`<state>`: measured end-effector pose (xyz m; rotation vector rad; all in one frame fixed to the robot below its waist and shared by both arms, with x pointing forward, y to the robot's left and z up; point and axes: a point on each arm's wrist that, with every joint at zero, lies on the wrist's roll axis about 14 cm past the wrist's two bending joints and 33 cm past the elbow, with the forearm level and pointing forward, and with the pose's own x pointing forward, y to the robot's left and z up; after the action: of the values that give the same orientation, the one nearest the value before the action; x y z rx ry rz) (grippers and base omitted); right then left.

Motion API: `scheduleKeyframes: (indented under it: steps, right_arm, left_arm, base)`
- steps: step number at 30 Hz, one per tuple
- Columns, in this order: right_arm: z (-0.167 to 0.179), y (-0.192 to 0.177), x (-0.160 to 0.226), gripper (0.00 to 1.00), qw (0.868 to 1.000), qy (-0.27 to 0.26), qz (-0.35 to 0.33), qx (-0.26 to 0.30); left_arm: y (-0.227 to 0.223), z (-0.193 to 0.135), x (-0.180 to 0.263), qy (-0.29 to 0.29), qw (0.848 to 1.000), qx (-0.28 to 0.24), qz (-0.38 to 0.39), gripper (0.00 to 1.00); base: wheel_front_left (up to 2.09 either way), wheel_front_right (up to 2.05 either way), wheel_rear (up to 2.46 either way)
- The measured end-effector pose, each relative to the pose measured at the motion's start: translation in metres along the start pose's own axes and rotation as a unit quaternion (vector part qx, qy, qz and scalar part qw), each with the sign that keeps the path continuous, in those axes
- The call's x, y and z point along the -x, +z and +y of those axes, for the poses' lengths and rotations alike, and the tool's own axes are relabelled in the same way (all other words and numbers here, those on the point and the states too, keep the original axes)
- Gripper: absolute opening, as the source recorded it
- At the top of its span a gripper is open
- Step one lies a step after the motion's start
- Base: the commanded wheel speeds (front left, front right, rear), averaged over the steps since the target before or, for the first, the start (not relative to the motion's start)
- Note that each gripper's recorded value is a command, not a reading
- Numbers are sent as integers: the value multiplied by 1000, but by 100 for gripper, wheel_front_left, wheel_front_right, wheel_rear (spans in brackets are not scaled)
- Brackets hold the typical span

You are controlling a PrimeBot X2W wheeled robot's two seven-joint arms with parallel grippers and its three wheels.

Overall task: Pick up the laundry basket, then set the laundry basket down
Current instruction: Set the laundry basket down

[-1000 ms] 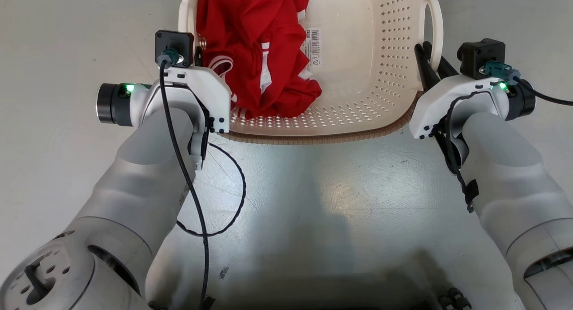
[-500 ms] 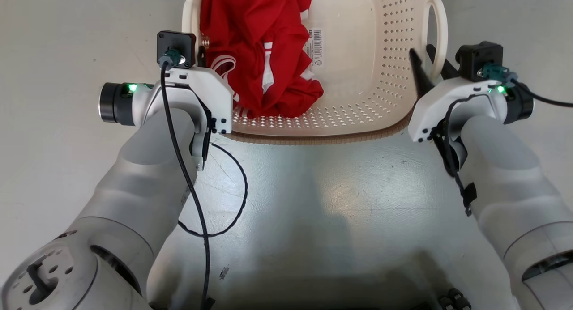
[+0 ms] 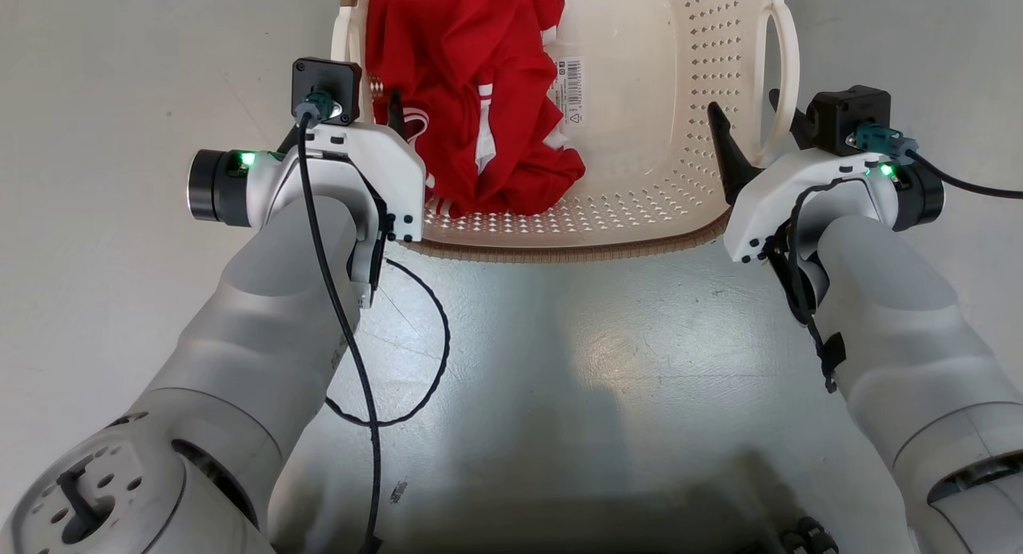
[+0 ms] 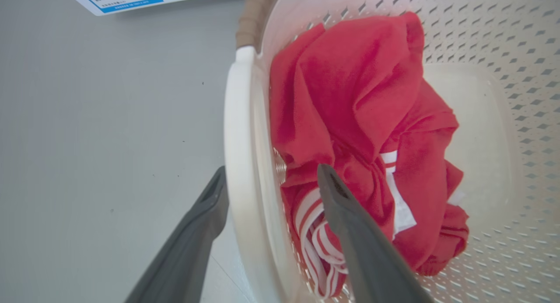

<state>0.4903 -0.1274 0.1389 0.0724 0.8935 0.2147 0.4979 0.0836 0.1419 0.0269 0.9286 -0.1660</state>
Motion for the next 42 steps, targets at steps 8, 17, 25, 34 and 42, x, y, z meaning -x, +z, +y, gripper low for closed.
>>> scheduleKeyframes:
  steps: [8, 17, 25, 34, 42]
  right_arm:
    - [-1, 0, 2, 100, 1000, -3, -1, -4]
    - [0, 0, 4, 100, 1000, -1, -2, -5]
    - [1, 2, 6, 100, 1000, 0, -4, -7]
    - [3, 5, 8, 100, 1000, 2, -6, -13]
    - [1, 9, 11, 100, 1000, -2, -10, -15]
  left_arm:
    - [1, 2, 1, 5, 1000, -4, 0, 100]
    - [4, 3, 2, 7, 1000, -7, -3, 100]
    - [7, 4, 3, 8, 1000, -10, -5, 100]
    - [16, 6, 2, 11, 1000, -15, -13, 100]
    - [20, 4, 4, 11, 1000, -17, -18, 100]
  base:
    - [0, 0, 0]
    - [0, 0, 0]
    - [0, 0, 0]
    - [0, 0, 0]
    - [0, 0, 0]
